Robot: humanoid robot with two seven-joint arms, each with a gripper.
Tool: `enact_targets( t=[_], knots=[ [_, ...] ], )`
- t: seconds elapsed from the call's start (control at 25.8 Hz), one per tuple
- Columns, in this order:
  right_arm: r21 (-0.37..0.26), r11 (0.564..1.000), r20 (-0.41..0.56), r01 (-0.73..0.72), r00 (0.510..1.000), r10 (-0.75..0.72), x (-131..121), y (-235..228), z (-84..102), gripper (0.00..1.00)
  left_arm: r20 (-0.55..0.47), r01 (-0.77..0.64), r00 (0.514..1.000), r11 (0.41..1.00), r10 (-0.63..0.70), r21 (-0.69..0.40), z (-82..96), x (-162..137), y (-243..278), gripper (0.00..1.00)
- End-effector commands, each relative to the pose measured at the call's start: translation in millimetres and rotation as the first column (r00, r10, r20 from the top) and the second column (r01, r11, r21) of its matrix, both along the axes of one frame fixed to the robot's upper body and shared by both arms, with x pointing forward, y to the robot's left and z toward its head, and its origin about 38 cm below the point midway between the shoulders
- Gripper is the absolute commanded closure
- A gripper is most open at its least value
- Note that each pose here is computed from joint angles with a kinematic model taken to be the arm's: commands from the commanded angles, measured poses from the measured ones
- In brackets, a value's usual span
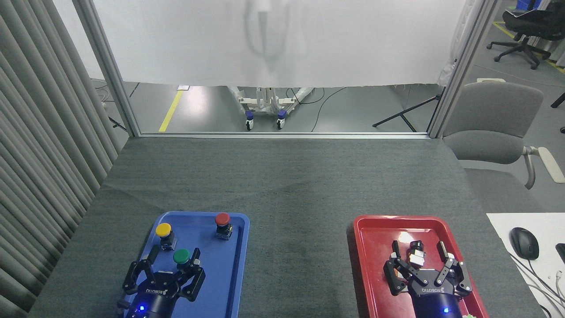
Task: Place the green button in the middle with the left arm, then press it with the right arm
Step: 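Close the left hand around the green button on the blue tray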
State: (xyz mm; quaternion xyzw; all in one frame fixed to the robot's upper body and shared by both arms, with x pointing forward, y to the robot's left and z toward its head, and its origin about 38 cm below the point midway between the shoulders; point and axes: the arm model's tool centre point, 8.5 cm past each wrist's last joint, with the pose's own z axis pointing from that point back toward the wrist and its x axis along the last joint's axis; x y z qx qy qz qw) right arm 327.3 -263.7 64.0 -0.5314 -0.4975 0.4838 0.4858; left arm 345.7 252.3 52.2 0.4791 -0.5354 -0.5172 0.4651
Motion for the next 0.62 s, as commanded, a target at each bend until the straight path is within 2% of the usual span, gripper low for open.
enact_targets(
  t=[0.0,0.31,0.5,0.58],
  knots=[
    [0.000,1.000,-0.002,0.004,1.000,-0.004,-0.6,-1.3,-0.6,0.00,0.000,0.000,1.000,1.000,0.000,0.000,-0.1,-0.1,0.0,0.00],
    [0.010,1.000,0.000,0.007,1.000,-0.007,-0.6,1.1,-0.6,0.00,-0.009,-0.005,1.000,1.000,0.005,0.001,-3.3,-0.4,0.5,0.00],
    [0.010,1.000,0.000,0.008,1.000,-0.008,-0.2,0.6,-0.6,0.00,-0.090,-0.019,0.996,1.000,0.020,0.010,-31.8,-4.6,7.2,0.00],
    [0.010,1.000,0.000,0.008,1.000,-0.008,-0.2,0.6,-0.6,0.00,-0.105,-0.019,0.994,1.000,0.019,0.008,-37.0,-4.7,7.0,0.00]
  ],
)
